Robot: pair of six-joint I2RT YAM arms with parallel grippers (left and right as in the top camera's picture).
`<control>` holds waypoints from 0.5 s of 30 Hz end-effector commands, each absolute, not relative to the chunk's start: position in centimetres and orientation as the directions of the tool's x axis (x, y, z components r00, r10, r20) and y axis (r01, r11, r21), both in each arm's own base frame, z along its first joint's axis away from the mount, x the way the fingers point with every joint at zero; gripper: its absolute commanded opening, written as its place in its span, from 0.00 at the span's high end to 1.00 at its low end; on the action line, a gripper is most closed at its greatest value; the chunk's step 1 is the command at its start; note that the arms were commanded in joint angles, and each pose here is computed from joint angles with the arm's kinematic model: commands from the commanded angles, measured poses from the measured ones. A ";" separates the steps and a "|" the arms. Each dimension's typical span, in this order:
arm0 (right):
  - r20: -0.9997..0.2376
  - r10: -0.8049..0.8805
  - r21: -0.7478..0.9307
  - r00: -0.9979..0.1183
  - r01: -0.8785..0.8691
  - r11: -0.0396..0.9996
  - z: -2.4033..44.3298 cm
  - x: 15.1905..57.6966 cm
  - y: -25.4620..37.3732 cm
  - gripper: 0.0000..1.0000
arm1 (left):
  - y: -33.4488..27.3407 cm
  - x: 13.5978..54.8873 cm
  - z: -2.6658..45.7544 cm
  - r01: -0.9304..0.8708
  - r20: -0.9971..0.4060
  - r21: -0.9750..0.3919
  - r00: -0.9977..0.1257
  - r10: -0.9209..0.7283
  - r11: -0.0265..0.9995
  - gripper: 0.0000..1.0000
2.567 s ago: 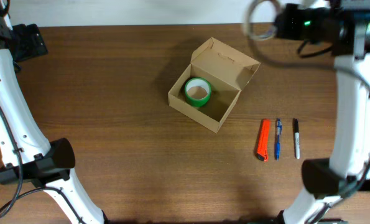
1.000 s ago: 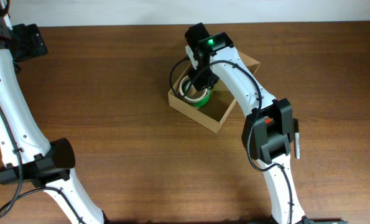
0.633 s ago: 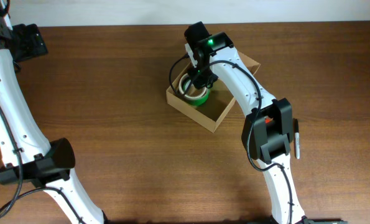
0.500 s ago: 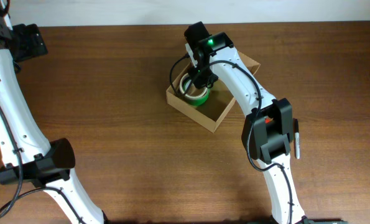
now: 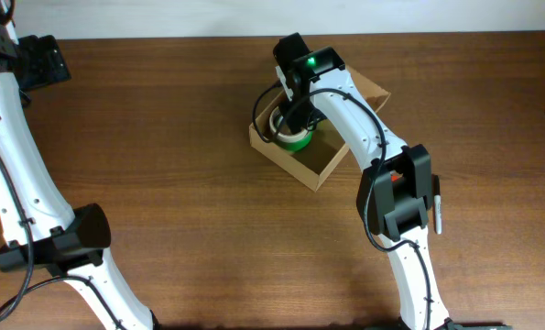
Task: Pack container
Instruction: 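Carry the white tape over the box and drop it onto the green tape, then move the right gripper to the orange box cutter and grasp it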
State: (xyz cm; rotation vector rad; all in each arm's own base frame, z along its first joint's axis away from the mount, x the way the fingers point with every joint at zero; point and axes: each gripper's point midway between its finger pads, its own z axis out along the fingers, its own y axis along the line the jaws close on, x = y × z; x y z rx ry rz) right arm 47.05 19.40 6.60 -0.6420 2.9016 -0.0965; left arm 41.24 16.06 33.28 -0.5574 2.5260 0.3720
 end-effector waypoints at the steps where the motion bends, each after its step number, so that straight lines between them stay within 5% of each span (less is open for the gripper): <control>1: -0.192 -0.411 -0.117 -0.891 -0.395 0.911 9.0 47.4 19.0 0.46 | 16.2 41.4 32.8 -0.446 -0.532 0.152 -0.789 -0.307 0.882 0.00; 7: -0.377 -0.444 -0.167 -0.813 -0.412 0.896 20.4 46.0 19.1 0.45 | 16.2 41.4 32.8 -0.446 -0.532 0.152 -0.789 -0.307 0.882 0.00; 15: -0.721 -0.324 -0.221 -0.612 -0.239 0.945 40.0 38.8 12.7 0.44 | 16.2 41.4 32.8 -0.445 -0.531 0.152 -0.789 -0.307 0.882 0.00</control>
